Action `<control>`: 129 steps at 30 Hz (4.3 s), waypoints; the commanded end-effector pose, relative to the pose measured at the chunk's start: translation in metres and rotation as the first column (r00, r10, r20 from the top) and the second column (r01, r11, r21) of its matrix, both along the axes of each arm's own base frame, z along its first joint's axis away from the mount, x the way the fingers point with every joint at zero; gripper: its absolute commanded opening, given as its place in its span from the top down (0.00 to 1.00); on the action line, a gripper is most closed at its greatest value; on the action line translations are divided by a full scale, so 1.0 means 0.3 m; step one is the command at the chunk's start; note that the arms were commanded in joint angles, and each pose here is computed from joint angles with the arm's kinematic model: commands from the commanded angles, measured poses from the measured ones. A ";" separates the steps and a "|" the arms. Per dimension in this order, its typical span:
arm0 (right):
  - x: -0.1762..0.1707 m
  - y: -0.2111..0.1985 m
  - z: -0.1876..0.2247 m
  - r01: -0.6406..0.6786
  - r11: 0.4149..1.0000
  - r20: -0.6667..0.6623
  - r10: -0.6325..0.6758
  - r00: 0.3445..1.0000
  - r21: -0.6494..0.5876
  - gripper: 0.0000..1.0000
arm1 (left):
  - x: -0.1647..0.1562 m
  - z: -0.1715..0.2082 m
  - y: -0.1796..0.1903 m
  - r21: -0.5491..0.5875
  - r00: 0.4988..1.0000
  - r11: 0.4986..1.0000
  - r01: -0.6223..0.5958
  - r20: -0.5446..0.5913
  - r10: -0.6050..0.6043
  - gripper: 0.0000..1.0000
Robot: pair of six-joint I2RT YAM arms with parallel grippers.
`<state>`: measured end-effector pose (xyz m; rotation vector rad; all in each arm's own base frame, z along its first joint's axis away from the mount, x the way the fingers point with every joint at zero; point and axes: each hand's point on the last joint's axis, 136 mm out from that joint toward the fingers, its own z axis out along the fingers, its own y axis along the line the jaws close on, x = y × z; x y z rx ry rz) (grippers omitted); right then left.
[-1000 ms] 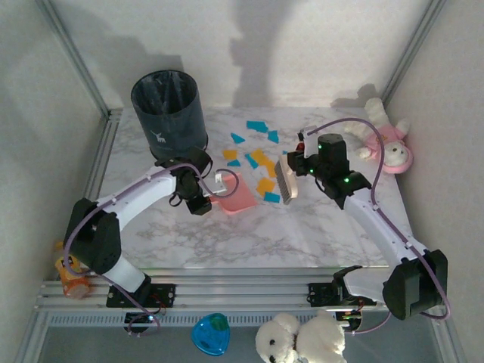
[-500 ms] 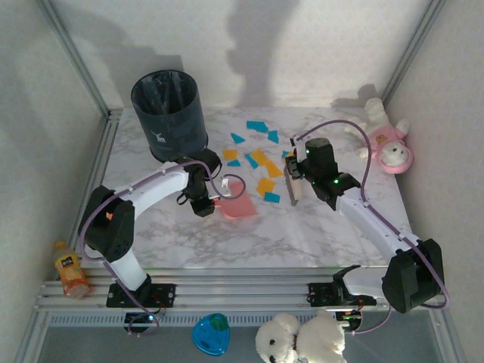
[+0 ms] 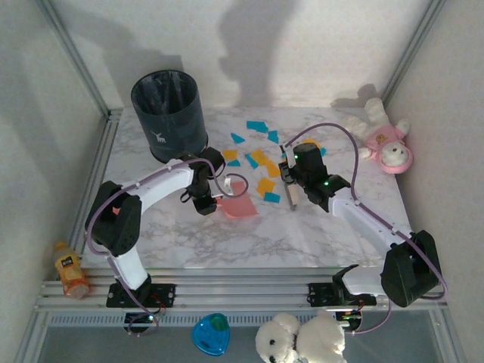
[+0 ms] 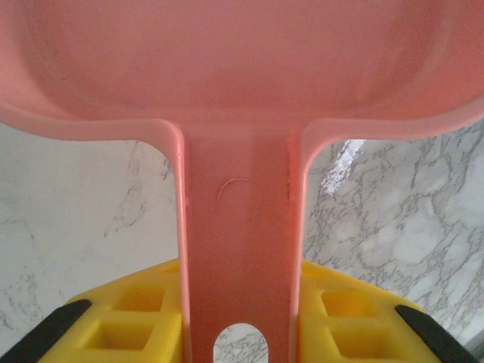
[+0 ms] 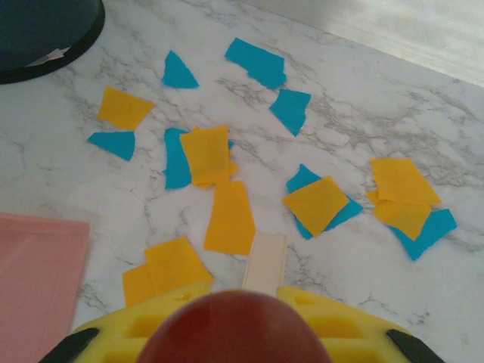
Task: Sweep away the paper scraps from the table
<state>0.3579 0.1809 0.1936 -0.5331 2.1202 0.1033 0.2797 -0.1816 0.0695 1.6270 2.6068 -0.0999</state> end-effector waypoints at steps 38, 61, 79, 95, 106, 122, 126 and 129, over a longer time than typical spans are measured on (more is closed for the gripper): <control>-0.118 0.325 0.079 -0.370 0.908 0.004 0.377 0.926 0.196 1.00 | 0.004 -0.046 0.008 0.083 0.998 0.997 -0.007 -0.069 0.013 0.87; 0.015 0.099 0.144 0.015 0.998 0.142 -0.023 0.990 0.055 1.00 | 0.051 -0.051 0.030 0.104 0.994 0.989 -0.105 -0.027 0.109 0.86; 0.181 0.158 0.078 0.008 0.999 0.125 -0.003 0.992 -0.033 1.00 | 0.087 -0.050 0.033 0.113 0.989 0.984 -0.139 -0.026 0.143 0.86; 0.049 0.325 -0.029 -0.360 0.933 -0.076 0.359 0.930 -0.004 1.00 | 0.099 -0.061 0.018 0.108 0.991 0.986 -0.125 -0.042 0.130 0.86; -0.055 0.372 0.033 -0.476 0.877 -0.067 0.480 0.875 0.068 1.00 | 0.102 -0.067 0.005 0.098 0.991 0.988 -0.116 -0.049 0.121 0.86; 0.080 0.247 0.186 -0.201 0.979 0.138 0.195 0.971 0.029 1.00 | 0.124 -0.068 0.024 0.097 0.983 0.979 -0.179 -0.021 0.182 0.86; 0.126 0.224 0.181 -0.140 0.990 0.137 0.134 0.981 0.031 1.00 | 0.134 -0.063 0.039 0.100 0.980 0.975 -0.196 -0.007 0.198 0.86; 0.153 0.227 0.171 -0.126 0.992 0.135 0.121 0.983 0.029 1.00 | 0.144 -0.053 0.042 0.092 0.979 0.974 -0.205 0.004 0.206 0.86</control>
